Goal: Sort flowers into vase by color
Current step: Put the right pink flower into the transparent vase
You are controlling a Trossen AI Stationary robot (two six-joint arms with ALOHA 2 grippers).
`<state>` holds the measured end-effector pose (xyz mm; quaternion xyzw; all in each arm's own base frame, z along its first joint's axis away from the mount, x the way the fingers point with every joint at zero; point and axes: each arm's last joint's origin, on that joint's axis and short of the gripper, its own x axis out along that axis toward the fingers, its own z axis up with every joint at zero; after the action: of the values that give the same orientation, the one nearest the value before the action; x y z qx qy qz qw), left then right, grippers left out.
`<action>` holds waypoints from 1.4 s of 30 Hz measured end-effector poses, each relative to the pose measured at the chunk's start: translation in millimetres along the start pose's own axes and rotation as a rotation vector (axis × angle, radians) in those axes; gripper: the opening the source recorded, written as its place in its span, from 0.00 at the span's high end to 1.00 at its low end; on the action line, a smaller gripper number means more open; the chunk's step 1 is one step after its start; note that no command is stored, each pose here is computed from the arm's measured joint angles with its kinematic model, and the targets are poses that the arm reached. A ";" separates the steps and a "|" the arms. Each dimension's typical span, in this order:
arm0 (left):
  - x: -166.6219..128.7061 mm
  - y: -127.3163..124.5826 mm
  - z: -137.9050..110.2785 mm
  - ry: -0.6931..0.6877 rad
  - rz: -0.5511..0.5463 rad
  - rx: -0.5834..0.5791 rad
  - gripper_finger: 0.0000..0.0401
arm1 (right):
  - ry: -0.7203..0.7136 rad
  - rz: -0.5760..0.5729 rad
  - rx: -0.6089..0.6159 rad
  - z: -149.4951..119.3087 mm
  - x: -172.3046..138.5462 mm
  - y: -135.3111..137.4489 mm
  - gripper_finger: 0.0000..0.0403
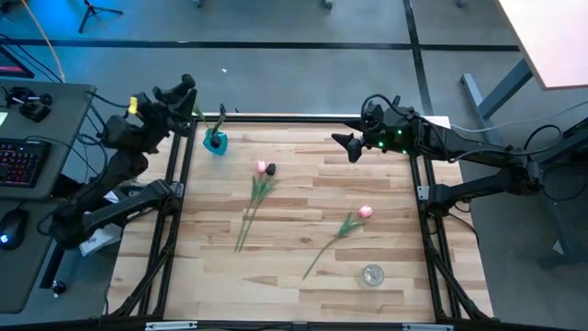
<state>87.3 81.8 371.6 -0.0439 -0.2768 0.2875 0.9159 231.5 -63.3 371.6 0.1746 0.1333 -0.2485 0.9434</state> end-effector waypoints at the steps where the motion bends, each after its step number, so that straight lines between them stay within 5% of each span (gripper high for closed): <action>1: 5.4 -5.4 5.3 -0.004 -0.031 0.001 0.48 | -0.017 0.006 -0.003 1.7 0.0 0.6 0.20; 11: 60.8 -70.3 27.3 0.013 -0.347 -0.017 0.48 | -0.005 0.154 0.010 3.9 -0.6 5.8 0.20; 15: 66.5 -94.1 11.6 0.077 -0.442 -0.033 0.48 | 0.207 0.271 0.110 -12.8 2.5 11.6 0.20; 21: 64.0 -108.6 4.9 0.095 -0.400 -0.026 0.48 | 0.652 0.297 0.326 -70.4 3.6 46.7 0.20; 28: 59.7 -110.6 9.5 0.070 -0.338 0.032 0.48 | 0.860 -0.001 0.574 -140.3 8.8 91.6 0.20; 34: 60.0 -109.6 9.3 0.072 -0.327 0.043 0.48 | 0.898 -0.359 0.754 -181.4 29.8 95.6 0.20; 42: 59.0 -108.1 9.0 0.083 -0.321 0.089 0.48 | 1.061 -0.546 0.796 -226.7 56.2 97.6 0.20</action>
<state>177.1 23.8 433.5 0.0298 -0.2290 0.1475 0.9617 291.8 82.3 173.5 0.5629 0.5124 -0.3871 0.5203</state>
